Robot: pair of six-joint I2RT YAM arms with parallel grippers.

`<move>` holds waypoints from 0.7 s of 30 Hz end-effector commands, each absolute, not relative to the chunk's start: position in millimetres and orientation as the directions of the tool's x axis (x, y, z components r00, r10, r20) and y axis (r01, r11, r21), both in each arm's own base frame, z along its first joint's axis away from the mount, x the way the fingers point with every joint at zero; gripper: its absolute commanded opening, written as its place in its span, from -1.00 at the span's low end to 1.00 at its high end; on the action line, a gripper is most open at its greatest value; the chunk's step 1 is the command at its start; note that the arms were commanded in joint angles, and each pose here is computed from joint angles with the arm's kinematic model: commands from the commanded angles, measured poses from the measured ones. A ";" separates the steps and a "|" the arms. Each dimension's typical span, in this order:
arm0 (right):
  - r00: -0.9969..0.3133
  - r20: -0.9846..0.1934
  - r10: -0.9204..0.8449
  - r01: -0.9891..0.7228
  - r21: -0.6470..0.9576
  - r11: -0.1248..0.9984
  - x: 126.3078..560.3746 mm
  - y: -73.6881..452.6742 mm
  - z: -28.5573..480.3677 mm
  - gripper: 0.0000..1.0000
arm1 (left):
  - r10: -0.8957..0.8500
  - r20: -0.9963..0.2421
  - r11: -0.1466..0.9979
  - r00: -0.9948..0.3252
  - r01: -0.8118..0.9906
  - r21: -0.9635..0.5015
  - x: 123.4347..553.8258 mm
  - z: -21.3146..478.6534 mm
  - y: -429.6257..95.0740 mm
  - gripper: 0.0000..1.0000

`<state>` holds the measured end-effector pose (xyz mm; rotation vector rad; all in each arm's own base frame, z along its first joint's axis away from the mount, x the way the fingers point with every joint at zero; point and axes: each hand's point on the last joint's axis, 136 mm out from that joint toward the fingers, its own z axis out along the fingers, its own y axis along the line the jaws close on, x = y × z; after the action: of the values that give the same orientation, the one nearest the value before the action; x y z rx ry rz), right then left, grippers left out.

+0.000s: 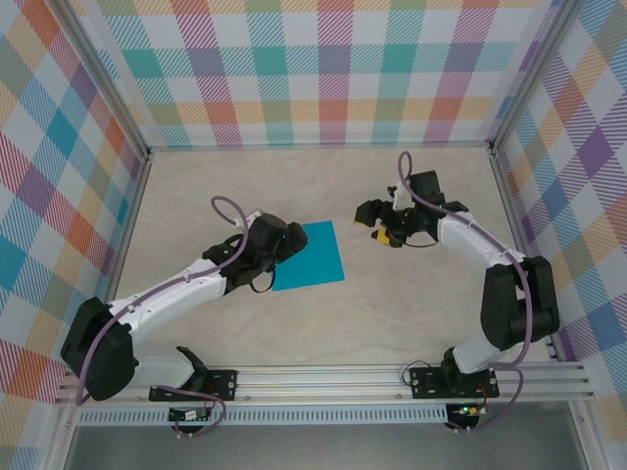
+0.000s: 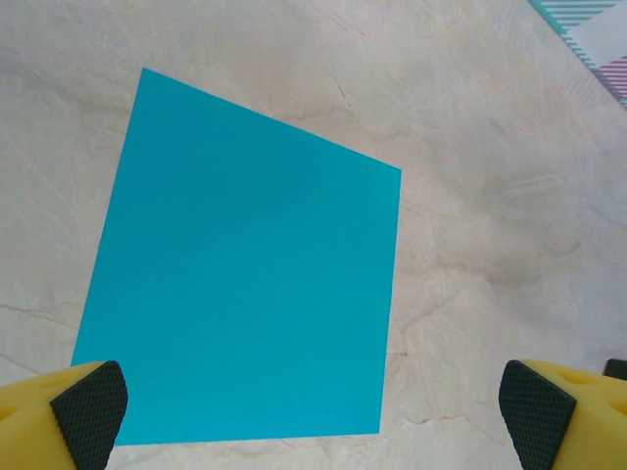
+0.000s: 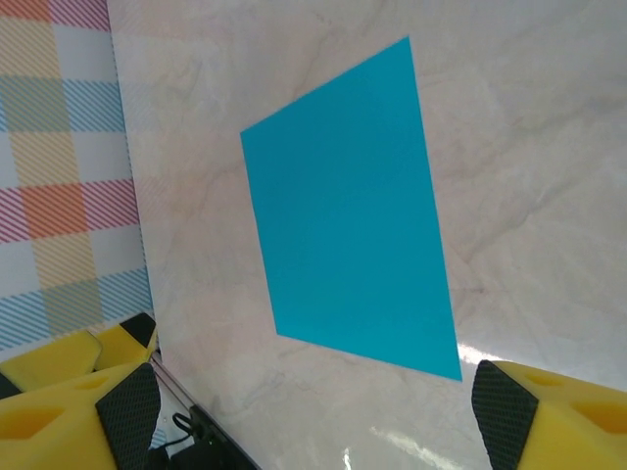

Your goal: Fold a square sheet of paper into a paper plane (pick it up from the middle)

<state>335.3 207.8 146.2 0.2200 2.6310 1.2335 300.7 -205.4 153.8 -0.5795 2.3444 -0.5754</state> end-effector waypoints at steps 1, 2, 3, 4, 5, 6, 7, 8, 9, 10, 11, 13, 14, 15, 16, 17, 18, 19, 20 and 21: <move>-0.950 -0.132 0.282 0.079 0.774 0.629 325.0 213.0 139.9 0.71 | -0.510 -0.476 0.829 -0.716 -0.262 -0.493 285.4 140.6 -189.3 1.00; -0.950 -0.128 0.284 0.085 0.770 0.632 323.1 214.7 136.8 0.70 | -0.508 -0.479 0.831 -0.716 -0.263 -0.490 283.7 140.3 -185.8 1.00; -0.953 -0.119 0.278 0.088 0.770 0.632 321.1 217.3 135.3 0.68 | -0.508 -0.480 0.833 -0.715 -0.266 -0.485 282.5 139.3 -182.2 1.00; -0.957 -0.118 0.266 0.081 0.769 0.635 319.4 221.3 134.6 0.67 | -0.512 -0.479 0.831 -0.713 -0.271 -0.485 281.0 138.2 -178.9 1.00; -0.961 -0.120 0.250 0.071 0.765 0.640 317.5 225.6 135.0 0.65 | -0.522 -0.472 0.824 -0.711 -0.276 -0.495 279.7 135.8 -176.2 1.00; -0.963 -0.120 0.241 0.069 0.755 0.652 315.3 227.2 134.9 0.62 | -0.530 -0.464 0.814 -0.710 -0.271 -0.514 279.8 135.4 -176.4 1.00; -0.963 -0.126 0.240 0.067 0.746 0.663 313.7 228.0 135.8 0.61 | -0.538 -0.456 0.803 -0.709 -0.266 -0.533 279.6 134.7 -176.7 1.00; -0.961 -0.138 0.238 0.060 0.741 0.669 311.8 228.7 138.2 0.61 | -0.543 -0.457 0.796 -0.704 -0.258 -0.548 279.9 136.1 -176.2 1.00; -0.960 -0.150 0.237 0.051 0.739 0.672 311.0 229.3 140.1 0.61 | -0.546 -0.459 0.792 -0.700 -0.255 -0.554 279.8 137.1 -174.5 1.00; -0.958 -0.157 0.239 0.047 0.737 0.674 310.4 229.5 141.4 0.61 | -0.547 -0.460 0.792 -0.700 -0.253 -0.556 279.8 137.6 -172.0 1.00; -0.959 -0.158 0.236 0.045 0.737 0.674 309.8 230.4 141.7 0.61 | -0.535 -0.460 0.795 -0.709 -0.240 -0.557 279.2 138.2 -171.7 1.00; -0.964 -0.147 0.223 0.046 0.733 0.679 310.6 233.2 139.5 0.58 | -0.512 -0.452 0.799 -0.730 -0.213 -0.562 280.2 140.3 -174.1 1.00; -0.968 -0.136 0.213 0.049 0.726 0.685 311.5 236.1 136.0 0.57 | -0.506 -0.450 0.807 -0.735 -0.219 -0.549 280.3 139.2 -171.5 1.00; -0.972 -0.123 0.199 0.051 0.718 0.694 311.9 239.7 131.5 0.54 | -0.500 -0.456 0.814 -0.736 -0.221 -0.537 280.5 139.6 -168.5 1.00; -0.975 -0.118 0.187 0.048 0.711 0.701 312.4 242.9 128.9 0.50 | -0.495 -0.460 0.820 -0.737 -0.223 -0.526 280.7 138.3 -165.9 1.00; -0.978 -0.110 0.175 0.050 0.695 0.717 312.7 246.4 122.6 0.48 | -0.499 -0.459 0.820 -0.735 -0.228 -0.526 281.0 137.0 -162.9 1.00; -0.981 -0.102 0.164 0.052 0.680 0.732 312.6 249.7 114.6 0.47 | -0.508 -0.450 0.813 -0.735 -0.235 -0.533 281.3 134.4 -160.8 1.00; -0.984 -0.090 0.154 0.053 0.676 0.735 312.0 253.4 108.8 0.45 | -0.514 -0.437 0.805 -0.738 -0.239 -0.543 281.1 131.7 -159.7 1.00; -0.988 -0.066 0.139 0.058 0.676 0.734 310.0 259.7 101.6 0.40 | -0.519 -0.420 0.797 -0.744 -0.244 -0.553 280.1 128.2 -158.5 1.00; -0.992 -0.050 0.119 0.054 0.681 0.730 308.7 267.4 96.9 0.37 | -0.523 -0.408 0.792 -0.748 -0.250 -0.557 278.8 124.6 -156.4 1.00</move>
<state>316.5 254.8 113.9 0.1880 2.7630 1.1230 283.2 -159.8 129.2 -0.5894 2.3985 -0.6047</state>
